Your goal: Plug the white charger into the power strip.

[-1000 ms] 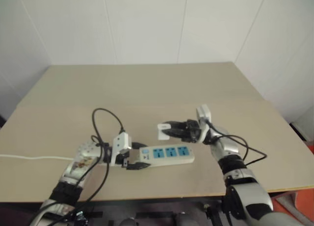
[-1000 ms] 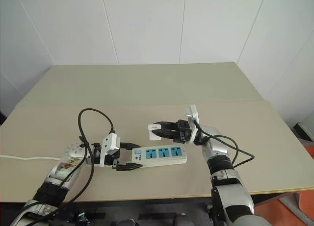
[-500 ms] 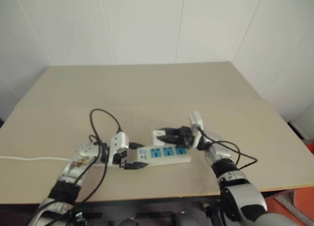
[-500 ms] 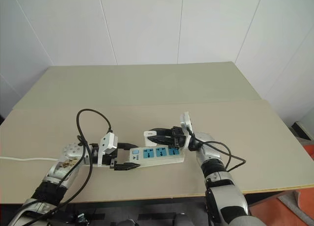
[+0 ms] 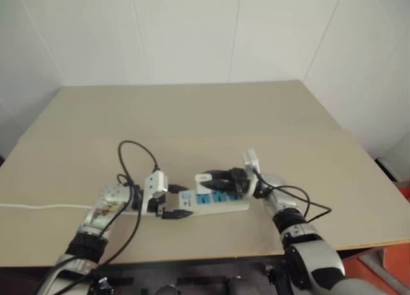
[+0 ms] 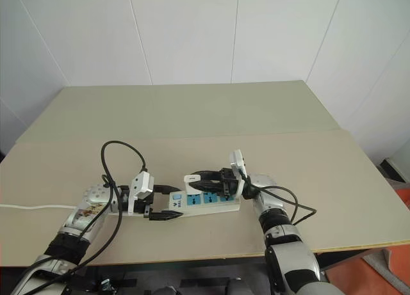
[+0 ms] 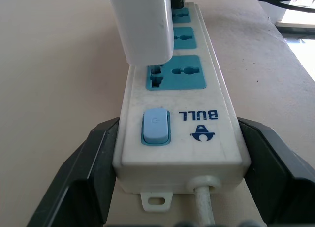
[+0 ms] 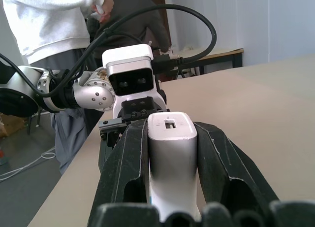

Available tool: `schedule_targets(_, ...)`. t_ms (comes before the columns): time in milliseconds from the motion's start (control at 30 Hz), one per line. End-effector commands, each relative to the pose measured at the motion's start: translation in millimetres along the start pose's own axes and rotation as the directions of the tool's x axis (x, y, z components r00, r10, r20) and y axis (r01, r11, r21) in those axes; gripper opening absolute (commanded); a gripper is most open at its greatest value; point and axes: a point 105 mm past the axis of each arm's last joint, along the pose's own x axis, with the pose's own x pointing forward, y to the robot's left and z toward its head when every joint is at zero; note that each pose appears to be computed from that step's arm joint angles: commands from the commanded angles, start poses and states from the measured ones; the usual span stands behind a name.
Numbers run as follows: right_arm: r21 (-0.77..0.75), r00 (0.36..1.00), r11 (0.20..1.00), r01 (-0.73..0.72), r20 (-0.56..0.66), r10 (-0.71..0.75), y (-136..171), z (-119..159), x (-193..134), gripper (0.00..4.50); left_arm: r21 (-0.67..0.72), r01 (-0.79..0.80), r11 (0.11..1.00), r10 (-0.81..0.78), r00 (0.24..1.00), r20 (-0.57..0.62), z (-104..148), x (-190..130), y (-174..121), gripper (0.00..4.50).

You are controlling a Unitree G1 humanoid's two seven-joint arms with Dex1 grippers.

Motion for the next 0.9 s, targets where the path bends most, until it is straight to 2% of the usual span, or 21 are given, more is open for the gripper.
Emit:
schedule_targets(33,-0.040,1.000,0.999,-0.030,0.002,0.030,2,3,4,1.13,0.034,-0.002,0.999,0.002,1.000,0.004,6,1,2,3.27)
schedule_targets(533,-0.044,0.997,0.999,-0.031,-0.070,0.027,6,-13,0,1.13,0.035,0.003,0.999,-0.003,1.000,0.003,5,0,0,3.27)
schedule_targets(900,0.013,0.989,1.000,-0.001,-0.148,0.003,10,-37,-9,1.13,0.037,0.015,0.999,-0.015,1.000,0.001,5,1,-1,3.27)
